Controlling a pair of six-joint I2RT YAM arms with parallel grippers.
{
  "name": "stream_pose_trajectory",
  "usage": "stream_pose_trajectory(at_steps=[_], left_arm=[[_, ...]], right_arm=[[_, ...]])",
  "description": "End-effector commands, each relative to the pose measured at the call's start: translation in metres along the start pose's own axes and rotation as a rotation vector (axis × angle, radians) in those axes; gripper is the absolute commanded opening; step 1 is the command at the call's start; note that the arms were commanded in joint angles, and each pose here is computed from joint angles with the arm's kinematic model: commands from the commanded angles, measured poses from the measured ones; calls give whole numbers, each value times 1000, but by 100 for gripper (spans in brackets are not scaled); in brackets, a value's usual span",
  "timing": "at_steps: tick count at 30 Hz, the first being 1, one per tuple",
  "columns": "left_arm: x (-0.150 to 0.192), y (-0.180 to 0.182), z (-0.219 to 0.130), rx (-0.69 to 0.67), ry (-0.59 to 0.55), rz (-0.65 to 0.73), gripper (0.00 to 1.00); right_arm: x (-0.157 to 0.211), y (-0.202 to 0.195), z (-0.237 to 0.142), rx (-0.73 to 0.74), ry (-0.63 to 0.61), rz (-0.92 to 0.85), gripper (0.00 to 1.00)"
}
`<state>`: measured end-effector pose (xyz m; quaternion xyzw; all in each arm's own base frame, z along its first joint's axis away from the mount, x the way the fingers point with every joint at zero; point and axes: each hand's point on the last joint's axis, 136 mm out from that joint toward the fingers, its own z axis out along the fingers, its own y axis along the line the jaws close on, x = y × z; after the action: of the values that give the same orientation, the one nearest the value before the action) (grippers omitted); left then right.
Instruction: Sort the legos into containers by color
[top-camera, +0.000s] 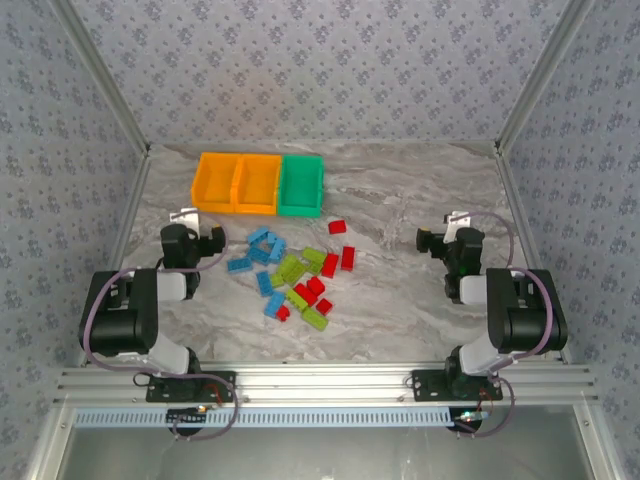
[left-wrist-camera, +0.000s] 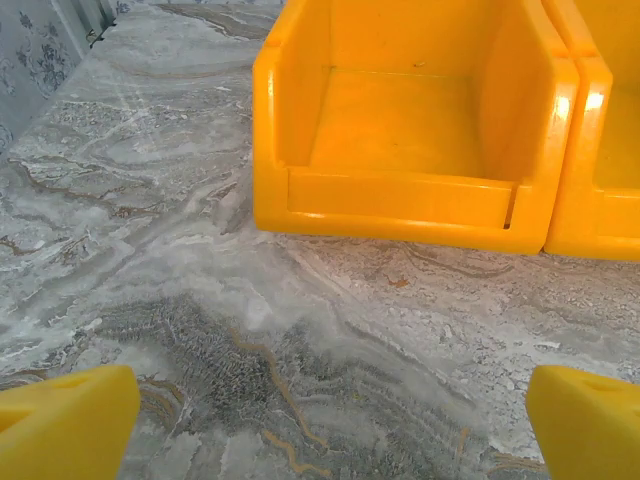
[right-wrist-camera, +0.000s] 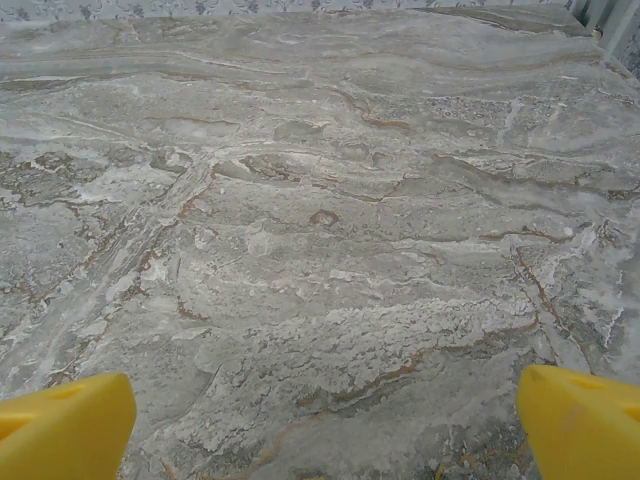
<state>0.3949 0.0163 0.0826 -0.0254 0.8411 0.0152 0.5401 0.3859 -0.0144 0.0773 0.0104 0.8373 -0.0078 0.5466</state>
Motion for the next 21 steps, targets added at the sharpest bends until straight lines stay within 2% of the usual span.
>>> stream_pose_trajectory(at_steps=[1, 15, 19, 21], left_arm=[[-6, -3, 1, 14, -29, -13, 99], [-6, -4, 0, 12, -31, -10, 99], [-8, -8, -2, 26, -40, 9, 99], [-15, -12, -9, 10, -59, 38, 99]], right_arm=[[-7, -2, 1, 7, -11, -9, 100], [-8, -2, 1, 9, -14, -7, 100], [-29, -17, -25, 129, -22, 23, 100], [-40, -30, -47, 229, 1, 146, 100]])
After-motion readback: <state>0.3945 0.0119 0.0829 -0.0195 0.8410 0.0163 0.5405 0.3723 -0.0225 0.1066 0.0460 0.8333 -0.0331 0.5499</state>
